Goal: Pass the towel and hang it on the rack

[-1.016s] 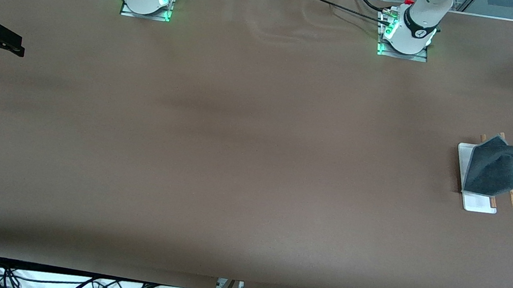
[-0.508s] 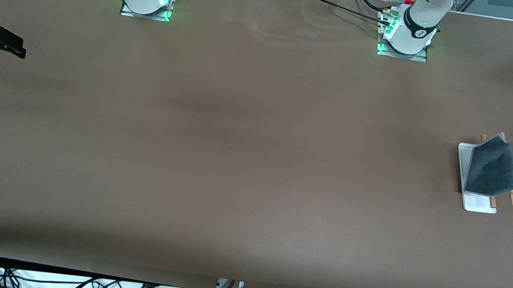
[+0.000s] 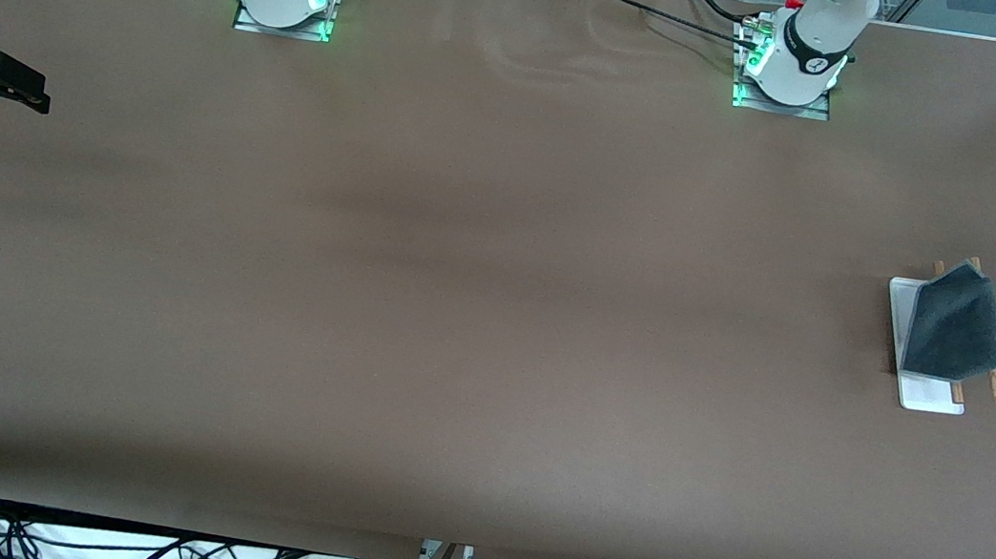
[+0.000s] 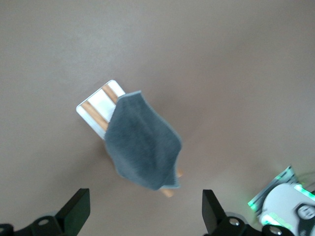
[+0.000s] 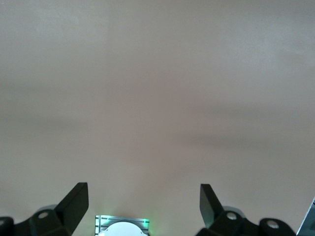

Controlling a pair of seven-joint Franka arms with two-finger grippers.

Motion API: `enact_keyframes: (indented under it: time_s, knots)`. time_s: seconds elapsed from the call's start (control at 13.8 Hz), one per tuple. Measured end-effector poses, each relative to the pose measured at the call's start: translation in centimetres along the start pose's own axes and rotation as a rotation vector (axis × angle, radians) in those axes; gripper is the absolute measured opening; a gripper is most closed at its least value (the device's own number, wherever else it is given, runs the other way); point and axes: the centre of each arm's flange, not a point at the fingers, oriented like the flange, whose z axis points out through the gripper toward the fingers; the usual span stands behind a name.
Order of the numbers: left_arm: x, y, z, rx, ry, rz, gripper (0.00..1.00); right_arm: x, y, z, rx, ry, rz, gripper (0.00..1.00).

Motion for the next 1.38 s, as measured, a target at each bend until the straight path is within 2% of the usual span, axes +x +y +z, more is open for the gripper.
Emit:
enact_keyframes:
  time_s: [0.44,0.8,0.94,1.09,1.38]
  knots:
    - [10.1,9.2,-0.1,0.040,-0.055,-0.182,1.00,0.0,0.0,0.0,0.000,0.001,-0.001,1.00]
    - [15.4,18.6,0.0,0.105,-0.062,-0.375,1.00,0.0,-0.2,0.0,-0.001,0.001,-0.005,1.00]
    - [16.1,24.3,0.2,0.149,-0.042,-0.445,1.00,0.1,-0.3,0.0,-0.001,0.001,-0.006,1.00]
    - [15.2,28.5,0.5,0.184,-0.015,-0.451,1.00,0.1,-0.3,0.0,-0.001,0.001,-0.006,1.00]
    - [12.2,29.5,-2.2,0.242,0.131,-0.482,1.00,0.1,-0.3,0.0,-0.001,0.001,-0.006,1.00]
